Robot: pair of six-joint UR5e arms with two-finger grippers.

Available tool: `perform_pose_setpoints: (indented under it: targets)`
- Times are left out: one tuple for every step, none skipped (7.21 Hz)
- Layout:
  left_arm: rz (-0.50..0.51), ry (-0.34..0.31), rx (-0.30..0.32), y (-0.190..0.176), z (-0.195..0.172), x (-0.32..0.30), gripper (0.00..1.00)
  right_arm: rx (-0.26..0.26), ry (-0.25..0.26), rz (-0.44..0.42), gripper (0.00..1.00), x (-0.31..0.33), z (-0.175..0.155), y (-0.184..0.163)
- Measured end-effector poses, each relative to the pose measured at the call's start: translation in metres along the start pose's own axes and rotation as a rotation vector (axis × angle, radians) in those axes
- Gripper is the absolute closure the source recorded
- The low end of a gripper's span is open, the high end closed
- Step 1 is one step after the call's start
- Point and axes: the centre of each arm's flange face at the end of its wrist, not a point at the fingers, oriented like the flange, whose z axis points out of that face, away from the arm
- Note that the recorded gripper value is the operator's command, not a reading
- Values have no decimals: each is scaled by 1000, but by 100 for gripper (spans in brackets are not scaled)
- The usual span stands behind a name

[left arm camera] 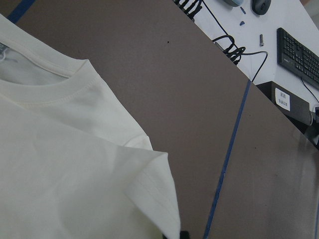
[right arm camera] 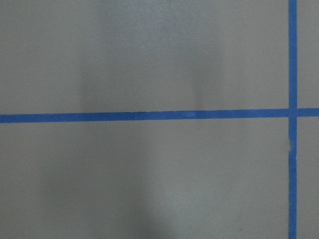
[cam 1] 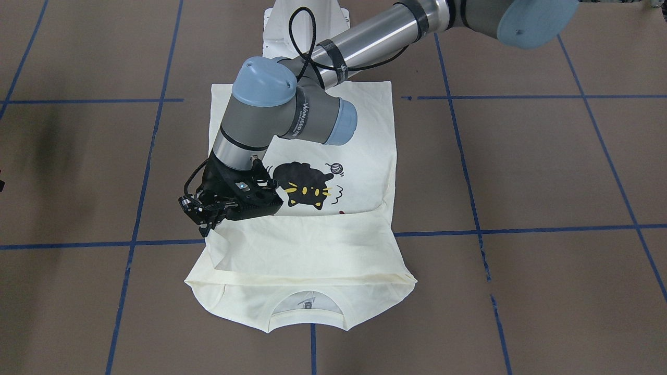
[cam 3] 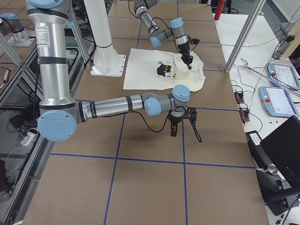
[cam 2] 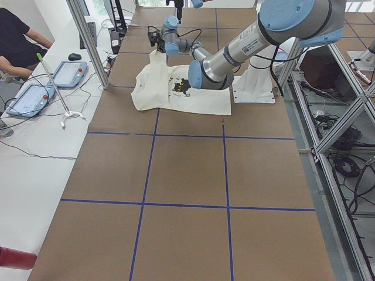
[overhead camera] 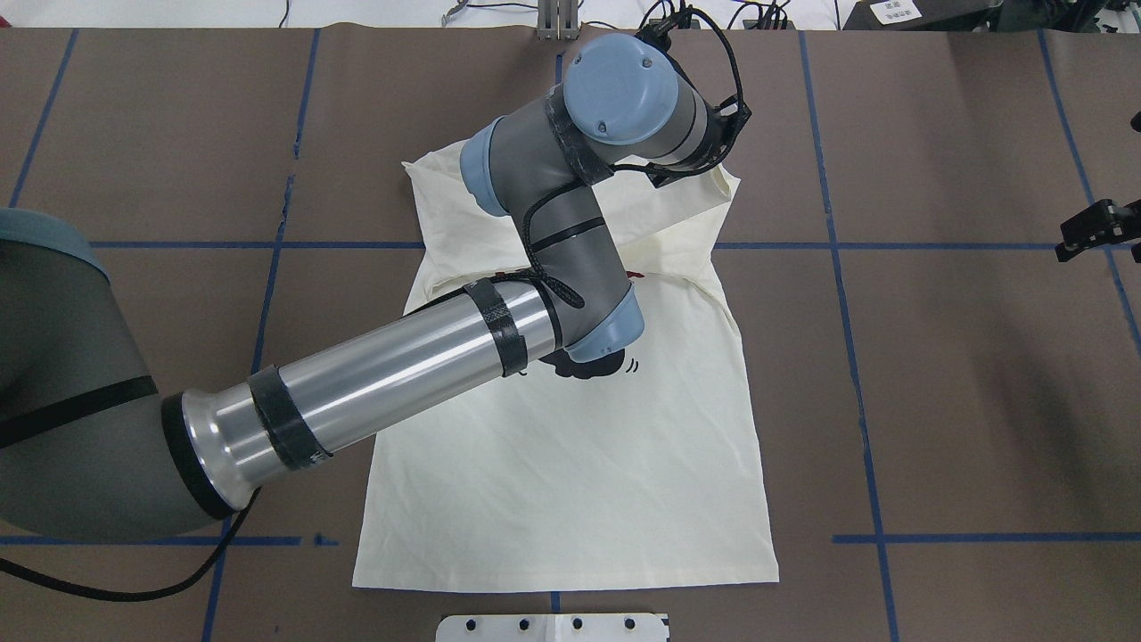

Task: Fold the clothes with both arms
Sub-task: 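Carry the grasped sleeve across the shirt toward the collar with the left gripper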

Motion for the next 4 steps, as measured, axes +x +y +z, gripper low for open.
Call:
perform_pose_setpoints:
  targets:
    - [1, 2, -1, 4, 2, -1, 82, -1, 0, 1, 0, 0, 1, 0]
    - [-3, 4, 5, 11, 5, 1, 13, -2, 1, 2, 0, 1, 1, -1]
    - [-14, 8, 13, 23, 14, 4, 0, -1, 1, 2, 0, 0, 1, -1]
    - [-17, 19, 12, 36, 21, 7, 0, 0, -1, 0, 0, -1, 0, -2]
